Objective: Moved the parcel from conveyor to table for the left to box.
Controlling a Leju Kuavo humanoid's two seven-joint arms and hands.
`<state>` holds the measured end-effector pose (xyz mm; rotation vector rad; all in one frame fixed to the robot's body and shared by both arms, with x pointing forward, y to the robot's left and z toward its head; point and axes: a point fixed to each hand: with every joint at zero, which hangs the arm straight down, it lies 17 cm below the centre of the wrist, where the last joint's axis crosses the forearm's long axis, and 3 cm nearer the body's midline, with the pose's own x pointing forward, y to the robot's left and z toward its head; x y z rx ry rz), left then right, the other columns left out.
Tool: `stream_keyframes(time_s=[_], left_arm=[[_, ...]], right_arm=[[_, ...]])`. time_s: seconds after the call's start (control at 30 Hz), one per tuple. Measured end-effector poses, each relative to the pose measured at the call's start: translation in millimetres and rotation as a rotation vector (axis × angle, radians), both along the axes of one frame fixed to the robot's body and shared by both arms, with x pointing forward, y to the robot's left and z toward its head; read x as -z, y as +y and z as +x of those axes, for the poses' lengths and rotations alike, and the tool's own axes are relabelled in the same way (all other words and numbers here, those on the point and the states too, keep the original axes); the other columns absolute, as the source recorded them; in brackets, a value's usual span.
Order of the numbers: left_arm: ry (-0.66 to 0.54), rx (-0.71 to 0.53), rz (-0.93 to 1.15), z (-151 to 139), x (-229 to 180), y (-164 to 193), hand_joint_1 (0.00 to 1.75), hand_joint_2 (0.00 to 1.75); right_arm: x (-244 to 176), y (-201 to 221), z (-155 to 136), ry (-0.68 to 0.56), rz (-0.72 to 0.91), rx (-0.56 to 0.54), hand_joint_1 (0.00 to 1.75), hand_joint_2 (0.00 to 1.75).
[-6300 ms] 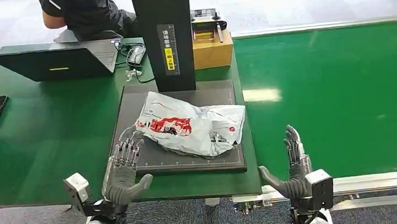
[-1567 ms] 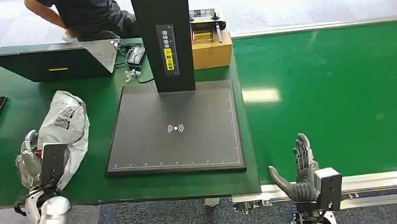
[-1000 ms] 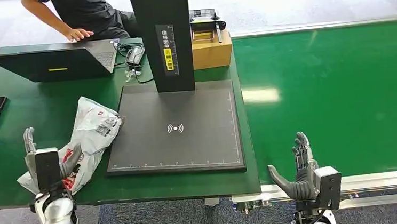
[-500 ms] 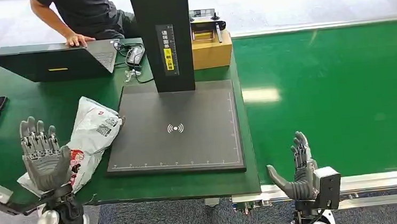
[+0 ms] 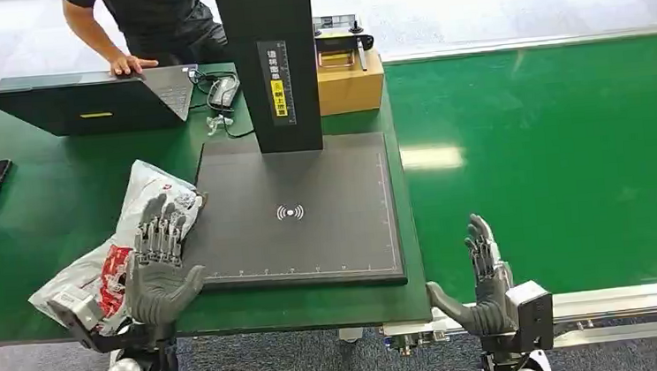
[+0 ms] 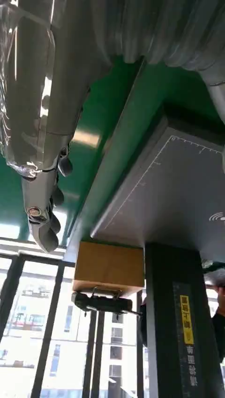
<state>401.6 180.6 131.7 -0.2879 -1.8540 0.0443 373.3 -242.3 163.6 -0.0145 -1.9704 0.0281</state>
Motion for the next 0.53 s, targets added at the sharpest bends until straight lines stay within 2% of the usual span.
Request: stream_keyframes(time_s=[0.43, 0.53], left_arm=[[0.013, 0.04, 0.036, -4, 4, -18, 0.0, 1.75], [0.017, 0.056, 0.068, -5, 8, -26, 0.0, 1.75]], right_arm=[[-4, 7, -2, -0.007, -0.014, -0.017, 0.0, 1.75], [-3, 14, -2, 0.005, 0.0, -0.054, 0.0, 1.75]])
